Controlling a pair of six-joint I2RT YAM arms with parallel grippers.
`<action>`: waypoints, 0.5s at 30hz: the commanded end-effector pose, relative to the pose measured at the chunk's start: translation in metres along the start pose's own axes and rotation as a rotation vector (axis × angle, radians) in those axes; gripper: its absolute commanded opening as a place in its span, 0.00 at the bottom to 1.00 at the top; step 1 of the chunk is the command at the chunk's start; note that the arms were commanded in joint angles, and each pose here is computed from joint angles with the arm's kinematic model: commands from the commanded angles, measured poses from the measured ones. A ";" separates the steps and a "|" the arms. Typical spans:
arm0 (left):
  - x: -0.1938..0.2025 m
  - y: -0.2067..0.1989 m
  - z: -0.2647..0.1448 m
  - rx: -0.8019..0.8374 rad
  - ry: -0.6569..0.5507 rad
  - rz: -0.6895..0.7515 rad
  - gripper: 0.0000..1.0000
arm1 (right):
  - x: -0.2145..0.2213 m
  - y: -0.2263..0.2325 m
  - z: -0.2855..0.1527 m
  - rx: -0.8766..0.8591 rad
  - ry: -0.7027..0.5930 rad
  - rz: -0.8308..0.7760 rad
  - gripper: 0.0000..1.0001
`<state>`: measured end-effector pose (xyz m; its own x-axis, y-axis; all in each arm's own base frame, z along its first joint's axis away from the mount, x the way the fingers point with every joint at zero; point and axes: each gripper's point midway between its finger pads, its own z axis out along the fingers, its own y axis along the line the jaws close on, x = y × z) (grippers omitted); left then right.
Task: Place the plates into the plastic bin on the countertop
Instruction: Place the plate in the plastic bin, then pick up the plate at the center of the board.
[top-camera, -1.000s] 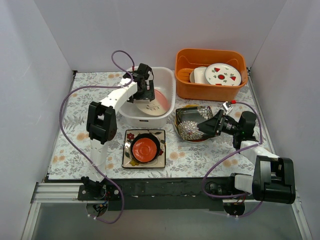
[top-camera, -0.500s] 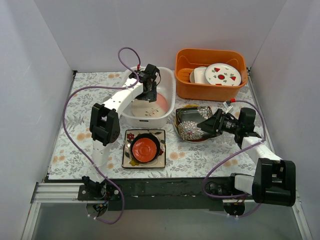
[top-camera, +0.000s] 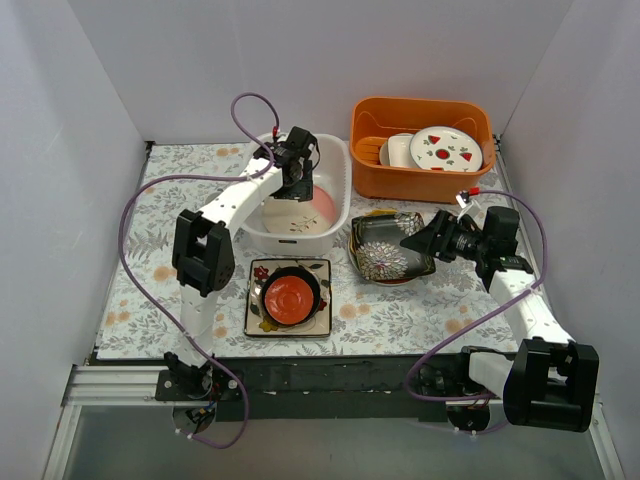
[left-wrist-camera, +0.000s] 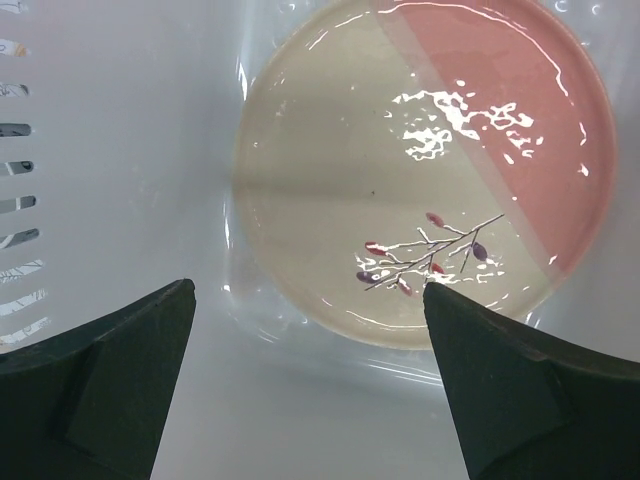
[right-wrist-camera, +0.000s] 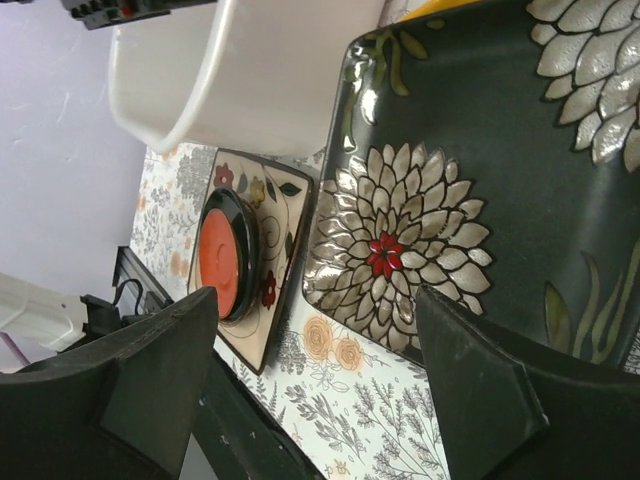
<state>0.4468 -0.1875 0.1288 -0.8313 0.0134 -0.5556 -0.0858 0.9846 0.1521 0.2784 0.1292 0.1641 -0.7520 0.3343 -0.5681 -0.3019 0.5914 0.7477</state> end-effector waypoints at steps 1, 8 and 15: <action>-0.034 0.010 -0.052 0.057 -0.144 -0.050 0.98 | -0.008 -0.008 -0.002 0.051 -0.020 -0.031 0.87; -0.044 -0.010 -0.093 0.287 -0.218 -0.070 0.98 | -0.010 -0.020 -0.006 0.136 -0.031 -0.041 0.87; -0.051 -0.038 -0.145 0.577 -0.303 -0.070 0.98 | -0.020 -0.035 -0.021 0.292 -0.088 -0.078 0.86</action>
<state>0.4236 -0.2207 0.2121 -0.7173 -0.0527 -0.6948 0.0786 0.9847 -0.1558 0.2802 0.1054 0.1369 -0.7505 0.3442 -0.5641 -0.1737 0.7209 0.6709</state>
